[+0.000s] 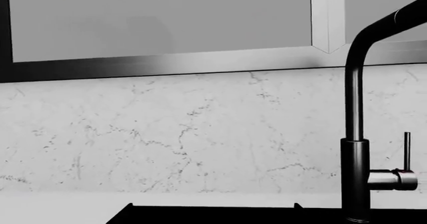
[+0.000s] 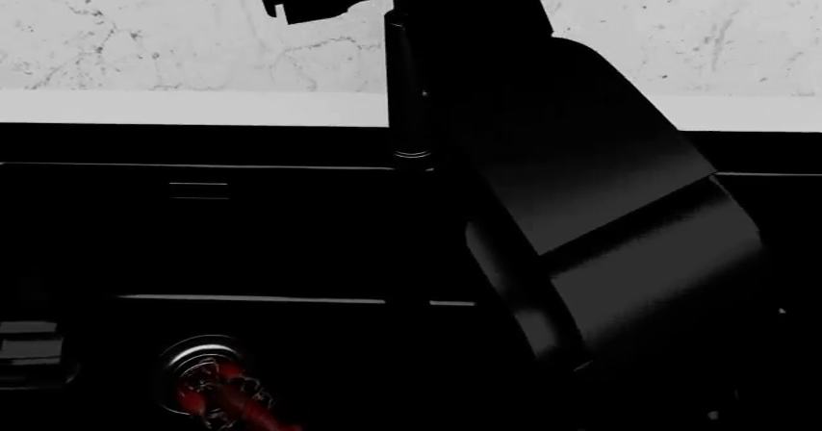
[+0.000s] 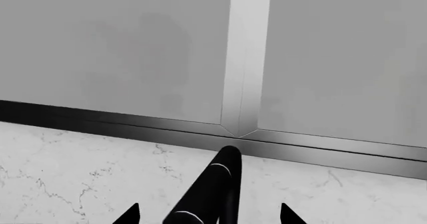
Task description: Turn the sink spout to the right.
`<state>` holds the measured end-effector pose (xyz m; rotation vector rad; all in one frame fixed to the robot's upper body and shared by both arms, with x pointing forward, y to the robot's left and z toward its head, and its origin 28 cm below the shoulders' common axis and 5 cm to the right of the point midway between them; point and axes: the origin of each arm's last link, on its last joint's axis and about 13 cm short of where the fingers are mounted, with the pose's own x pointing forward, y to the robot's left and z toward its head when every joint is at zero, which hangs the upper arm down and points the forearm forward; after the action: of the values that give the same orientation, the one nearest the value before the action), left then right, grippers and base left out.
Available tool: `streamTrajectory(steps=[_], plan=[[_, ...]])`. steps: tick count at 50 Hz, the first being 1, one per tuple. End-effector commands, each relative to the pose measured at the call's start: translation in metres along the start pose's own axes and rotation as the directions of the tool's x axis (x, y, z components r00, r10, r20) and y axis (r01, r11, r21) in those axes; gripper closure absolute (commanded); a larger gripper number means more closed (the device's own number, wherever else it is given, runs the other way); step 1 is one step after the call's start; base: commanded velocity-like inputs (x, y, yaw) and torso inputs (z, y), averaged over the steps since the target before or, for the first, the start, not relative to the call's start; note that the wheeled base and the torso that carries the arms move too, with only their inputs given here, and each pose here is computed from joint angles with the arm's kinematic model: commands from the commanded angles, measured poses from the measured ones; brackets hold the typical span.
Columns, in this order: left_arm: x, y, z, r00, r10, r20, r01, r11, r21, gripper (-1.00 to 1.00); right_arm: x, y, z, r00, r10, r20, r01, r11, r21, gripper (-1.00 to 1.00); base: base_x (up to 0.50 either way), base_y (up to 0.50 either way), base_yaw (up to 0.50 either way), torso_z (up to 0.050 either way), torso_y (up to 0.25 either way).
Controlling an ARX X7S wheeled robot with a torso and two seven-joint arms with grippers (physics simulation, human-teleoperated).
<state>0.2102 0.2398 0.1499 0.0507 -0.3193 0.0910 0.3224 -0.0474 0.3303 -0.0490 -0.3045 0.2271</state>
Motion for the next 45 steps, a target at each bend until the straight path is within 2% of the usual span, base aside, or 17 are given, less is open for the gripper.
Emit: streamTrajectory(steps=[1,45], plan=[[-0.001,-0.001,0.0,1.0,-0.015,0.0,0.015,1.0,0.007,-1.0,0.006,0.002,-0.009,1.0,-0.009,-0.029,0.01,1.0,0.025,-1.0,0.0,0.0,0.0,0.0,0.0],[-0.001,-0.003,-0.002,0.999,-0.04,-0.006,0.041,0.999,0.021,-1.0,0.022,0.005,-0.025,0.998,0.01,-0.063,-0.007,0.999,0.049,-1.0,0.0,0.0,0.0,0.0,0.0]])
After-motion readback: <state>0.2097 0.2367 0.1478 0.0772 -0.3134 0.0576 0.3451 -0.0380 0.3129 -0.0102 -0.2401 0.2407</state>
